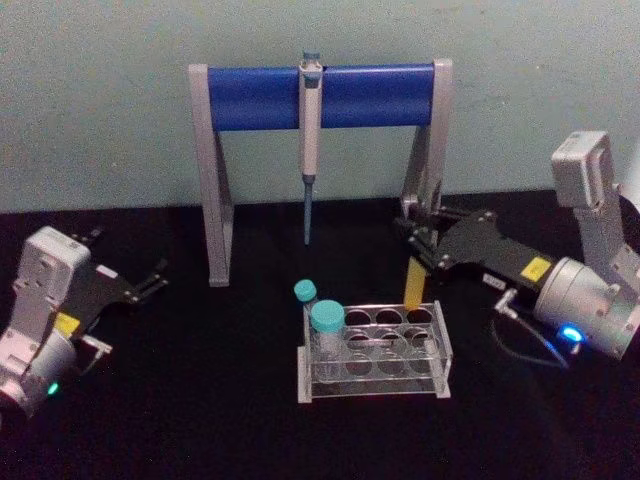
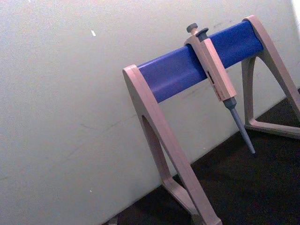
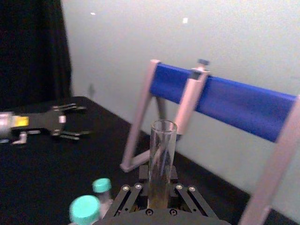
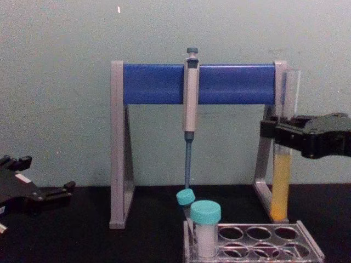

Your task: Pick up the test tube from the test tube rack, shake it, then place it back into the test tube rack.

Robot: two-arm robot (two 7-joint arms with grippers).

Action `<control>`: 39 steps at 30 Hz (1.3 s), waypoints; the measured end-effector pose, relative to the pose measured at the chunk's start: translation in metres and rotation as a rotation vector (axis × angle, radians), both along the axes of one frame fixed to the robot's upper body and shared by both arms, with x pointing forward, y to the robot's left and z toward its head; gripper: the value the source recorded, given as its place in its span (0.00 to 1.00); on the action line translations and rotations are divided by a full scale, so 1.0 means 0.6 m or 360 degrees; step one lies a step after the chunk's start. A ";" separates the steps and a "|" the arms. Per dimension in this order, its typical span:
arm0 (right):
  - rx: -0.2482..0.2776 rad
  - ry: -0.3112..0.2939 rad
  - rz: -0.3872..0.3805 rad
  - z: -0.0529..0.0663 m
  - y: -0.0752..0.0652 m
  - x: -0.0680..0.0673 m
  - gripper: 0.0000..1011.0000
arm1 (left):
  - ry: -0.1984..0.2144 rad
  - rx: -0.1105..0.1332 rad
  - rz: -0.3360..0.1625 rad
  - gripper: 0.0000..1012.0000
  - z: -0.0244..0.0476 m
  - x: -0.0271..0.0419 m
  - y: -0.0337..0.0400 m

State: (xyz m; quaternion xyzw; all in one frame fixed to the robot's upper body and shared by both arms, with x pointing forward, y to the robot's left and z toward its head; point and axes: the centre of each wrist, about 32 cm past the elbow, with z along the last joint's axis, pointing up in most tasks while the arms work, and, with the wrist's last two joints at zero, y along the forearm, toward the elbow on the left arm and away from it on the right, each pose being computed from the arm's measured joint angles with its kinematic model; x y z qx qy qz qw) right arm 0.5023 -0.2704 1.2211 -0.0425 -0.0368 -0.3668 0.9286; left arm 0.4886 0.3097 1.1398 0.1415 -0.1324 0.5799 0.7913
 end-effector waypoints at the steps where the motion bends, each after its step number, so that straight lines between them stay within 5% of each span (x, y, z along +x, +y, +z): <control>1: 0.0006 0.0007 0.0028 -0.001 0.005 -0.002 0.23 | 0.0000 0.0000 0.0000 1.00 0.000 0.000 0.000; 6: 0.0031 0.0017 0.0118 -0.003 0.023 0.004 0.23 | 0.0000 0.0000 0.0000 1.00 0.000 0.000 0.000; 7: 0.0064 -0.0023 0.0123 -0.006 0.044 0.068 0.23 | 0.0000 0.0000 0.0000 1.00 0.000 0.000 0.000; 15: 0.0070 -0.0024 0.0052 -0.006 0.035 0.074 0.23 | 0.0000 0.0000 0.0000 1.00 0.000 0.000 0.000; 26: 0.0062 -0.0025 -0.0060 -0.006 0.027 0.056 0.23 | 0.0000 0.0000 0.0000 1.00 0.000 0.000 0.000; 39: 0.0037 0.0016 -0.0152 -0.006 0.007 -0.009 0.23 | 0.0000 0.0000 0.0000 1.00 0.000 0.000 0.000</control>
